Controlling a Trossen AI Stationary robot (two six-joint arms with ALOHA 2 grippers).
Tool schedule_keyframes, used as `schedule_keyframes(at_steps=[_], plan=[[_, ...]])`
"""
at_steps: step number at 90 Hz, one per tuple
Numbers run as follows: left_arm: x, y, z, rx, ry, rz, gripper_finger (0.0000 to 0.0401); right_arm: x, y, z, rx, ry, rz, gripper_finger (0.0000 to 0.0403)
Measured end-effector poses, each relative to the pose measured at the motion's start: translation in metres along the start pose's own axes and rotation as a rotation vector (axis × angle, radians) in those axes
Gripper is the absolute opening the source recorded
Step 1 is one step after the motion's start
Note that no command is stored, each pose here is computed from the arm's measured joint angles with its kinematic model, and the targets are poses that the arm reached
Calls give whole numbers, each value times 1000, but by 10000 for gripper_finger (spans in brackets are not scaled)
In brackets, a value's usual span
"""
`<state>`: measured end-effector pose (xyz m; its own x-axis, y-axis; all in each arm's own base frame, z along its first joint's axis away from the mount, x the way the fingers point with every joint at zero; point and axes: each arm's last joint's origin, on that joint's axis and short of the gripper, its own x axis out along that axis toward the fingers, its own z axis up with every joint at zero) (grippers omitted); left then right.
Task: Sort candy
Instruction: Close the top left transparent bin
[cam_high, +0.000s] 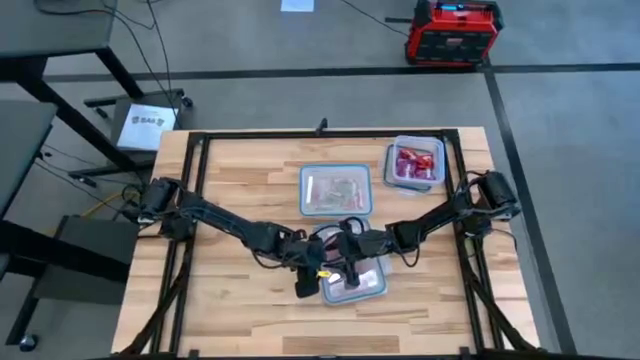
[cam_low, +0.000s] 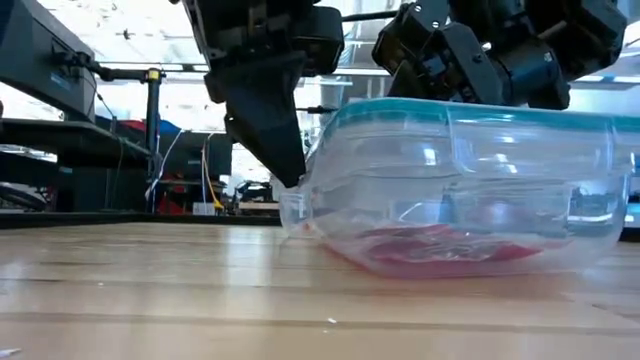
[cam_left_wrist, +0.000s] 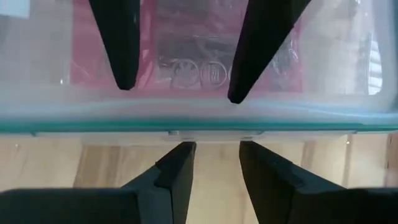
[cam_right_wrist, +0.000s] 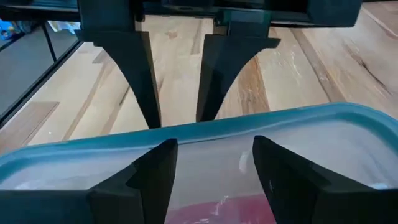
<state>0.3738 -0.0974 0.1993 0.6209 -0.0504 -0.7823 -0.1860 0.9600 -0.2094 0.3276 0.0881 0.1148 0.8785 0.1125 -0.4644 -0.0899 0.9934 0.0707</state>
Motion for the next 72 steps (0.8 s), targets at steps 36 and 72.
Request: schedule_keyframes(at_steps=[36,72], plan=[[14,-3,5,39,7,56,118,0,3,1,-20,-23,3,202],[-48,-34,37,107,-124,295,118,-87,-3,60,-90,38,-23,202]])
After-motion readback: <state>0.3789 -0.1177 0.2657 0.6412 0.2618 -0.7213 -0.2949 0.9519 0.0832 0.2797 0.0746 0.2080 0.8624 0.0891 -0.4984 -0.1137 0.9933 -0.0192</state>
